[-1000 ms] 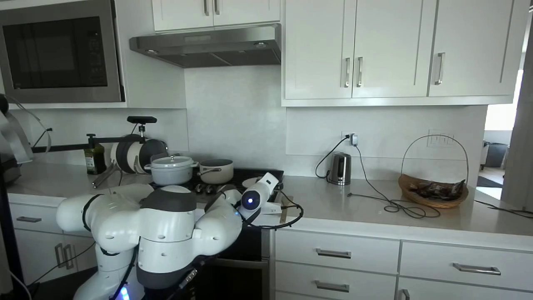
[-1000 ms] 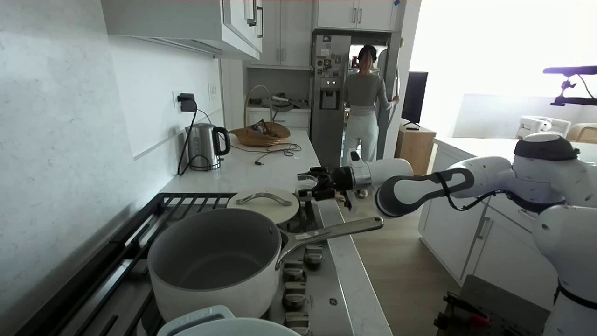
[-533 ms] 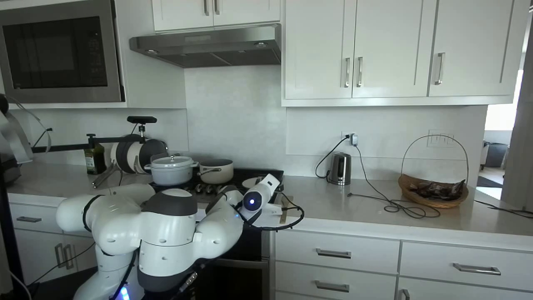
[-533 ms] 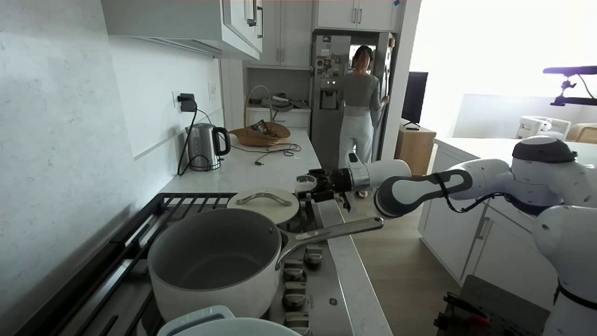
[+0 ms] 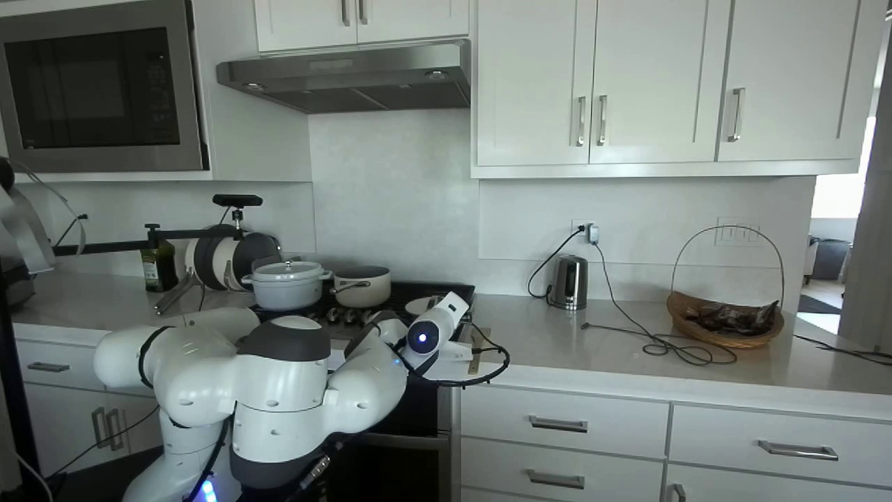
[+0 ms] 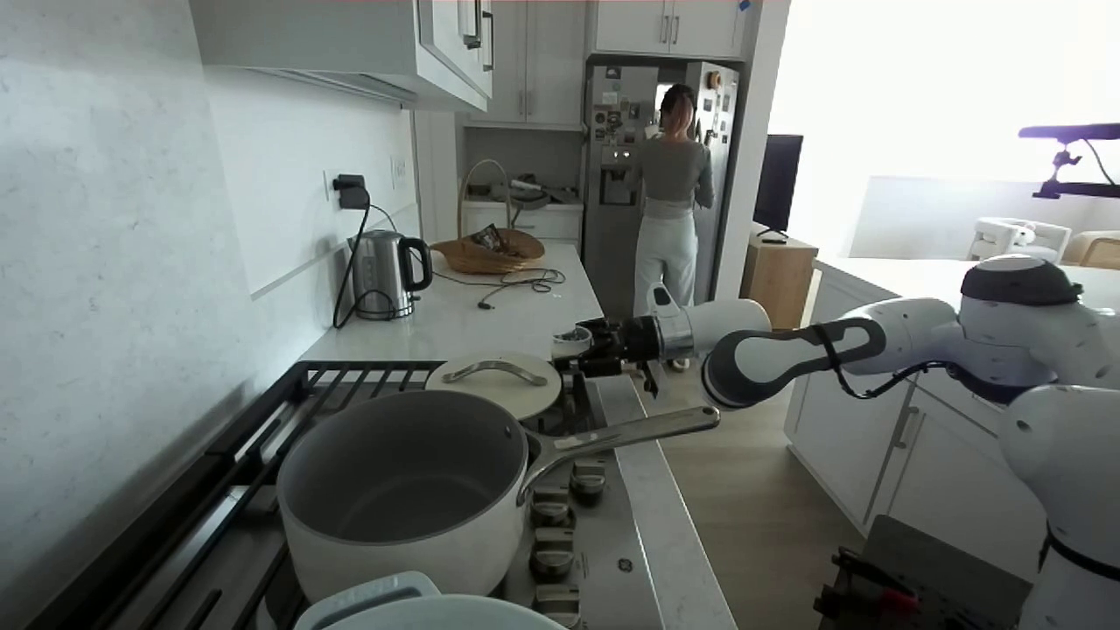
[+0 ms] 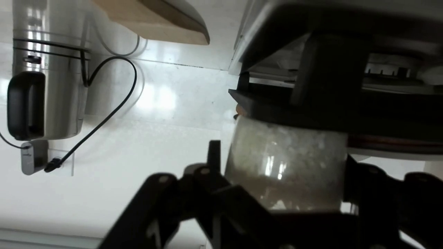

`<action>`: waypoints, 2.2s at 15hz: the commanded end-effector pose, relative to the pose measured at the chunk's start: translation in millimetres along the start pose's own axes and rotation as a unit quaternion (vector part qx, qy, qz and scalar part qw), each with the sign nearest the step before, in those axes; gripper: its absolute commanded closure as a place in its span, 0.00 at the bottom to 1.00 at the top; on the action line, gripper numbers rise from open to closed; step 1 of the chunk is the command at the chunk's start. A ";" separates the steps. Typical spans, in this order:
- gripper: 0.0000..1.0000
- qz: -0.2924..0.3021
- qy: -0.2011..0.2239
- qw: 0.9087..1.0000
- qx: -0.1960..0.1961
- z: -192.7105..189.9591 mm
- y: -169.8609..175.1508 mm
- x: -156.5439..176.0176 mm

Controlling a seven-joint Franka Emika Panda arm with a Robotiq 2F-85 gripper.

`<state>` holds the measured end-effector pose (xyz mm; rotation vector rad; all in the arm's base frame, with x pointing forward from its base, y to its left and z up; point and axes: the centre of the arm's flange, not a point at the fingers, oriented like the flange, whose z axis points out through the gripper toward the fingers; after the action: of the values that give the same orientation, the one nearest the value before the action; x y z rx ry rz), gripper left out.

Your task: Empty the cup into the pot

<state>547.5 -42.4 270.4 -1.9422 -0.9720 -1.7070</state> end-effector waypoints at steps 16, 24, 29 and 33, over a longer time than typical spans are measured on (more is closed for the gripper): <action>0.61 -0.064 -0.069 0.995 0.019 15.0 -26.5 26.8; 0.55 -0.093 -0.088 0.991 0.028 10.7 -38.5 46.3; 0.59 -0.105 -0.081 0.991 0.031 0.4 -46.8 59.9; 0.59 -0.111 -0.069 0.991 0.032 -8.4 -52.4 73.8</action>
<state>523.2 2.5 314.9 -1.9825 -1.3258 -1.6295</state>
